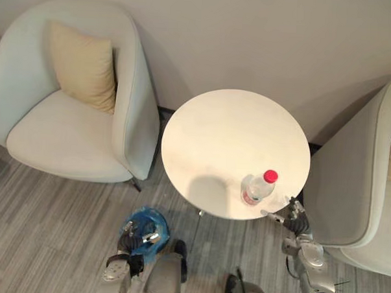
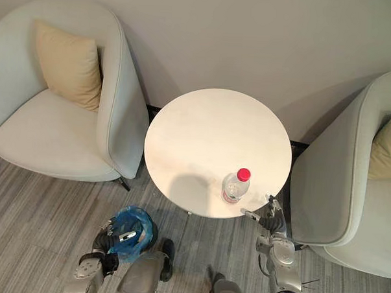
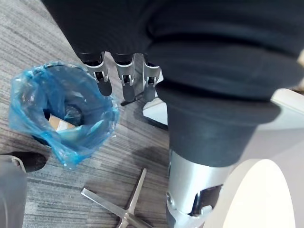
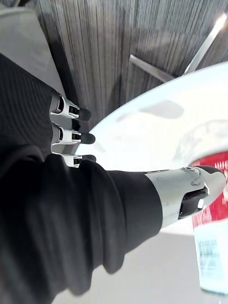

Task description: Gather rubbish on tea table into small bin, then transfer packed bag to large trash can.

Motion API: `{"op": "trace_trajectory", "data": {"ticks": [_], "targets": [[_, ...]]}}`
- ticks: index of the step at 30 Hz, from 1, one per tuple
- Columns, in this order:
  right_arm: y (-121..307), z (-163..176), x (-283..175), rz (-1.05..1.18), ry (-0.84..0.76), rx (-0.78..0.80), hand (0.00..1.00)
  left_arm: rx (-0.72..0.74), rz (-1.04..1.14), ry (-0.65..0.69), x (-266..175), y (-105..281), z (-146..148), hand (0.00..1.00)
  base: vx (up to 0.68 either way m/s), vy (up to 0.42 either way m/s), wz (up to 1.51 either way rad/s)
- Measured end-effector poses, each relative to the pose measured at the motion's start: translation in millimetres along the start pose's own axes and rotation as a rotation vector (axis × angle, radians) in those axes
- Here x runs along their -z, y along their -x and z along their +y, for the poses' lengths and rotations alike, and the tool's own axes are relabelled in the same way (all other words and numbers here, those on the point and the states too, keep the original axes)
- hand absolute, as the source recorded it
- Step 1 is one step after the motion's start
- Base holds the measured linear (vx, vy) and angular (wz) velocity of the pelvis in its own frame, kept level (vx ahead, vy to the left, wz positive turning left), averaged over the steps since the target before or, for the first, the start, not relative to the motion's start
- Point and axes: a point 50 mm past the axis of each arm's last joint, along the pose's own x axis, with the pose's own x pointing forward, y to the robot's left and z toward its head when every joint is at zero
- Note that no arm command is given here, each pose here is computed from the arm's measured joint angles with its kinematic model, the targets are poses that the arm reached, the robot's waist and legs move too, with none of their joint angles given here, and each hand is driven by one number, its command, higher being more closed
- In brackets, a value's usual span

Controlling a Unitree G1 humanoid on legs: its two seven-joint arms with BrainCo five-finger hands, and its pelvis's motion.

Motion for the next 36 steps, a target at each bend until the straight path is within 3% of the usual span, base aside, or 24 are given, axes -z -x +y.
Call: {"op": "trace_trajectory", "data": {"ticks": [7, 18, 31, 32, 36], "targets": [[16.7, 18.0, 9.1, 0.010, 0.051, -0.112, 0.00, 0.032, 0.039, -0.039, 13.6, 7.0, -4.3, 0.00, -0.05, -0.017, -0.16], [8.2, 59.3, -6.9, -0.063, 0.129, -0.288, 0.00, 0.045, 0.082, -0.057, 29.3, 16.5, -1.9, 0.00, -0.09, 0.019, -0.03], [-46.7, 87.1, -71.9, -0.230, 0.069, -0.162, 0.00, 0.061, 0.065, -0.036, 24.4, 14.3, -9.3, 0.00, 0.06, 0.006, 0.19], [-48.4, 87.3, -75.6, -0.240, 0.065, -0.154, 1.00, 0.062, 0.065, -0.032, 24.5, 14.4, -10.1, 0.00, 0.09, -0.039, 0.11], [-65.5, 89.5, -101.4, -0.289, 0.046, -0.107, 1.00, 0.075, 0.056, -0.006, 22.0, 13.9, -17.4, 0.00, 0.07, -0.026, 0.09]]}}
